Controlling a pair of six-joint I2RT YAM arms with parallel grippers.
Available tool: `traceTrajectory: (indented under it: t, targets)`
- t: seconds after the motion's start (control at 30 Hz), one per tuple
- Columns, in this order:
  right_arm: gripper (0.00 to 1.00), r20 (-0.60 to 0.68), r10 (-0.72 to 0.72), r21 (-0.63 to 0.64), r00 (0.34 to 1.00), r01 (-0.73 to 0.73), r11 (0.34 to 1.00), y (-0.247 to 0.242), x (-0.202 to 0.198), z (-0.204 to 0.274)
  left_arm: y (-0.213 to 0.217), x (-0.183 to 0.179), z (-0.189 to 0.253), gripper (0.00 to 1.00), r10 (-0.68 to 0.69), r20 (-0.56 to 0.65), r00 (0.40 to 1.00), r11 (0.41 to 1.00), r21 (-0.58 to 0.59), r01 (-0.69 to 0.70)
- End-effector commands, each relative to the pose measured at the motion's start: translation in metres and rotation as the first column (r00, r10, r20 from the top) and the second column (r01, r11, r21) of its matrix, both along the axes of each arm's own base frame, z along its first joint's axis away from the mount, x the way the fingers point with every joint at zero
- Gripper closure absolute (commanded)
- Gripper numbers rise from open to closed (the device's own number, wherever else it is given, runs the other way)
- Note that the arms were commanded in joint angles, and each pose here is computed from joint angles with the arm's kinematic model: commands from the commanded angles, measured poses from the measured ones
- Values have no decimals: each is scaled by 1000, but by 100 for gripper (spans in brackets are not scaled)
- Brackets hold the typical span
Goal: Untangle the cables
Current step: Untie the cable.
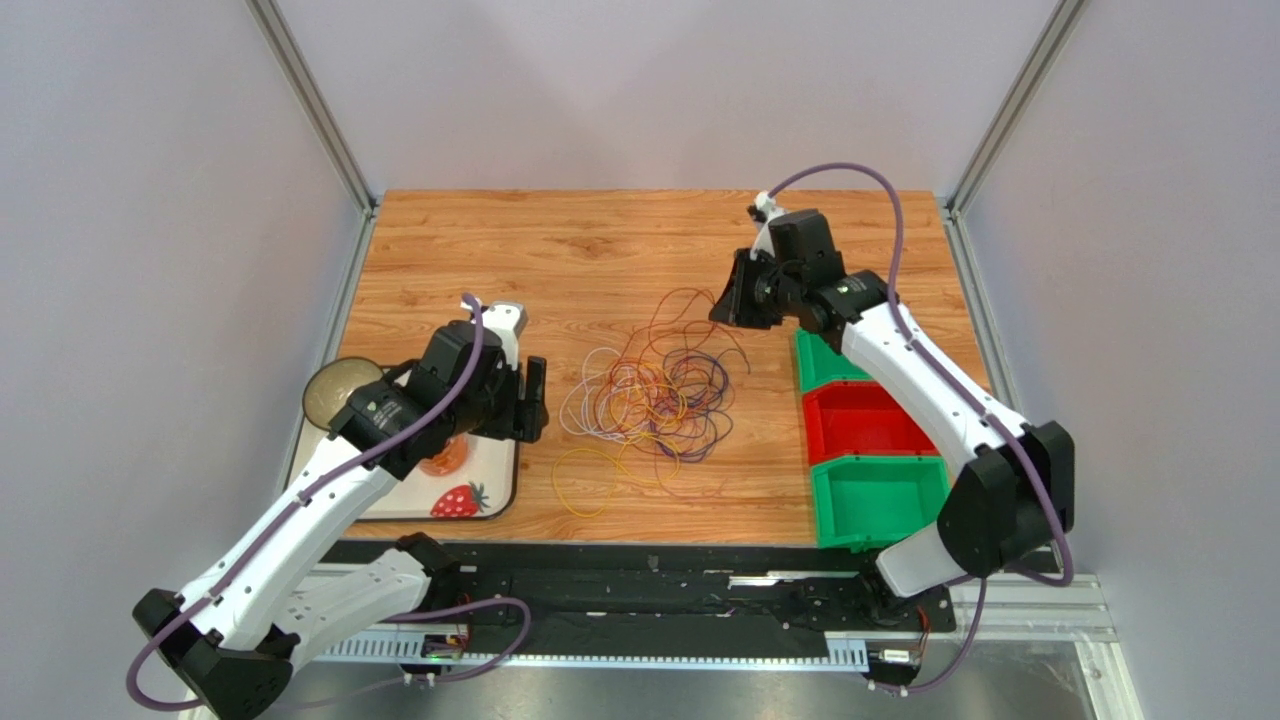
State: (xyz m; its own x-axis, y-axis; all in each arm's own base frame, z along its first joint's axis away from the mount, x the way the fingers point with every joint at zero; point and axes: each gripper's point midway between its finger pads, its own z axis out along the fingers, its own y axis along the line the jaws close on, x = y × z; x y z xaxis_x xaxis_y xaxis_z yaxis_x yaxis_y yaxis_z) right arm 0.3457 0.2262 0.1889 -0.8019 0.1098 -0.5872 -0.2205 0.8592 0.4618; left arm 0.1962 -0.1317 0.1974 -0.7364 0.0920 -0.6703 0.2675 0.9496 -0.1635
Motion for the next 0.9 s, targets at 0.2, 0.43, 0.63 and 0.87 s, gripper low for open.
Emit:
traceTrajectory:
  t: [0.2,0.43,0.63,0.87]
  targets:
    - [100,286,36,121,958,-73,990,2,-16,138,-5,2,3,23,-33,20,999,999,-9,34]
    - [100,481,-37,153,876,-42,987,-18,-27,223,-5,1,2,24,-35,22,999,999,-13,35]
    - [100,588,-97,164,803,-1,986,-36,-33,285,-5,2,3,24,-32,22,999,999,-15,32]
    - [100,667,-160,195,728,36,980,-51,-38,332,-6,2,4,24,-34,26,999,999,-17,34]
